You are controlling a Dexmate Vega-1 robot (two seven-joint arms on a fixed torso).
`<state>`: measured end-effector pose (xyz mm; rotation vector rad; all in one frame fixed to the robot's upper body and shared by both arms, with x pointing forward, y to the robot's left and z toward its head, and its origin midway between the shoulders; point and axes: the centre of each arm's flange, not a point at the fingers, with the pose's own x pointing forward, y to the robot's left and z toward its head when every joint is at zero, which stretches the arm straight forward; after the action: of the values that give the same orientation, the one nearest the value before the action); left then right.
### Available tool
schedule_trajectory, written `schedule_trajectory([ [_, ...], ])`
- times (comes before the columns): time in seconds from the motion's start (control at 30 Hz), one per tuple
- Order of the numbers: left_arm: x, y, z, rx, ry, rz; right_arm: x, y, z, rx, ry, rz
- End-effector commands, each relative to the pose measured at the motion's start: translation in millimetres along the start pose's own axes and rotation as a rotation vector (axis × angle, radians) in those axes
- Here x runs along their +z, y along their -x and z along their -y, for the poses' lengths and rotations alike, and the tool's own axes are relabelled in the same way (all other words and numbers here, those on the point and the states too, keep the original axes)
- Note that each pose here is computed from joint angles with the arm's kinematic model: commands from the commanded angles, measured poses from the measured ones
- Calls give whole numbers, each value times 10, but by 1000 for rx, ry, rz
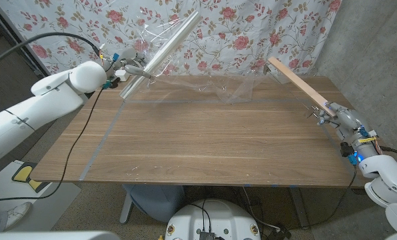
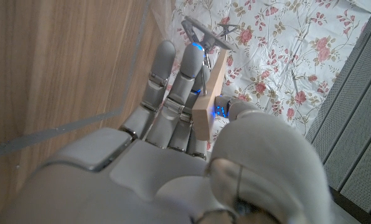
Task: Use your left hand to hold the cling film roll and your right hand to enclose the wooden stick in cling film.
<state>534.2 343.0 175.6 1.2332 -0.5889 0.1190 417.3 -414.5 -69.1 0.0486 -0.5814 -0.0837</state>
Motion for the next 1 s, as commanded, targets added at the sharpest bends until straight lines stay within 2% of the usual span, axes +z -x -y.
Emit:
schedule_trajectory([
  [0.03, 82, 7, -90, 13, -16, 12, 13, 54, 33, 8, 10, -9],
  [0.27, 66, 62, -93, 9, -23, 3, 17, 106, 75, -13, 11, -13],
  [0.57, 13, 133, -91, 19, -18, -6, -32, 135, 83, -30, 24, -44],
  [1.0, -57, 113, -48, 9, -3, -8, -79, 181, 80, -44, 26, -79],
])
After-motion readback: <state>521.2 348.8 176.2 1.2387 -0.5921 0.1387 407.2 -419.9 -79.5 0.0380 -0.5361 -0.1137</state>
